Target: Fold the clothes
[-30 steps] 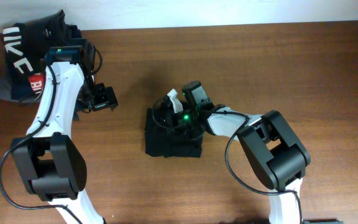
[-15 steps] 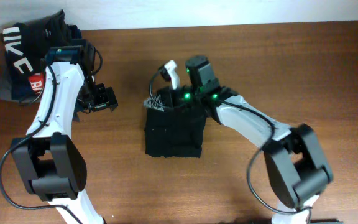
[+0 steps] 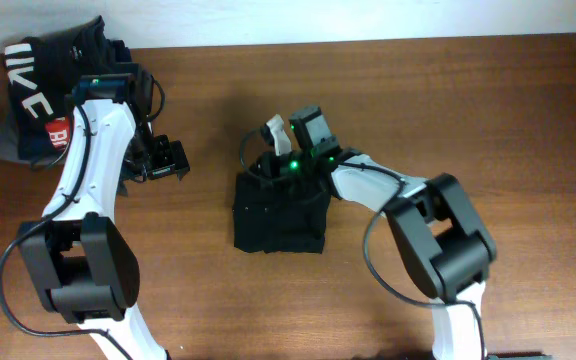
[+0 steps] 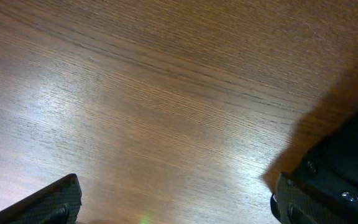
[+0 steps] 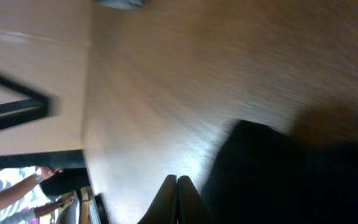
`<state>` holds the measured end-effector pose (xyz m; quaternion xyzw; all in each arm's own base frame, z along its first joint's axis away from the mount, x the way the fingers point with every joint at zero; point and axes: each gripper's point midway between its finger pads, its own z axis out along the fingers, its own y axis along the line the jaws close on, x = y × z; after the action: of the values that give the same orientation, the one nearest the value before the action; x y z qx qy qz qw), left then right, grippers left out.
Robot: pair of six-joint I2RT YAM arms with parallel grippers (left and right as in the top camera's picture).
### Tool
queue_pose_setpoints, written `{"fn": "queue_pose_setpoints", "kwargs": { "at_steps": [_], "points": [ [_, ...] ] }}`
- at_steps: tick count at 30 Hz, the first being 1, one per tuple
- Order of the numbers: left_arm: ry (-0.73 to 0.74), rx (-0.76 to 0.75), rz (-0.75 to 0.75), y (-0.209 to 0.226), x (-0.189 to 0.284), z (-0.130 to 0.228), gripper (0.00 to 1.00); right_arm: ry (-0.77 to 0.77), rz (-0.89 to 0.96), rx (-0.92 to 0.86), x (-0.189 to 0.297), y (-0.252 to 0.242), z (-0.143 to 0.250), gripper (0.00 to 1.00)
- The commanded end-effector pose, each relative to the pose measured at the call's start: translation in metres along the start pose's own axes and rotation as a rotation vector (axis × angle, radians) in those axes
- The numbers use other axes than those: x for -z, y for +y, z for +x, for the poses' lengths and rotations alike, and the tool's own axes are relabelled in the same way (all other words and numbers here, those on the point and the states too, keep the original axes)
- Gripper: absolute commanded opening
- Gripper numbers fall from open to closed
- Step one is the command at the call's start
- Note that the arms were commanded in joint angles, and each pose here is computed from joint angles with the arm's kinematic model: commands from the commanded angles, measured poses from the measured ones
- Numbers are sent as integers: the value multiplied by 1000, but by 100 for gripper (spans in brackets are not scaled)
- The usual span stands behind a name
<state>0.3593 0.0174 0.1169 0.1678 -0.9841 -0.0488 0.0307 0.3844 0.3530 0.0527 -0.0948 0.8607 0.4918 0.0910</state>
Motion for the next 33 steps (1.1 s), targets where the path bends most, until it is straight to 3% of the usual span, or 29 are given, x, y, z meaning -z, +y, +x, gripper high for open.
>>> {"fn": "queue_pose_setpoints", "kwargs": {
  "at_steps": [1, 8, 15, 21, 25, 33],
  "points": [
    [-16, 13, -3, 4, 7, 3, 99, 19, 54, -54, -16, -30, 11, 4],
    [-15, 14, -2, 4, 7, 3, 99, 18, 33, -16, -10, -30, 6, 4],
    [0, 12, -8, 5, 2, 6, 99, -70, -115, 138, 46, 56, -32, 4],
    [12, 11, -12, 5, -4, 9, 99, -58, -142, 213, 91, 119, -16, 4],
    [19, 11, -14, 5, -8, 10, 99, 22, -103, 198, 92, 117, 11, 4],
    [11, 11, -12, 4, -9, 8, 99, 141, 19, 154, 45, 71, 56, 4]
  ]
}}
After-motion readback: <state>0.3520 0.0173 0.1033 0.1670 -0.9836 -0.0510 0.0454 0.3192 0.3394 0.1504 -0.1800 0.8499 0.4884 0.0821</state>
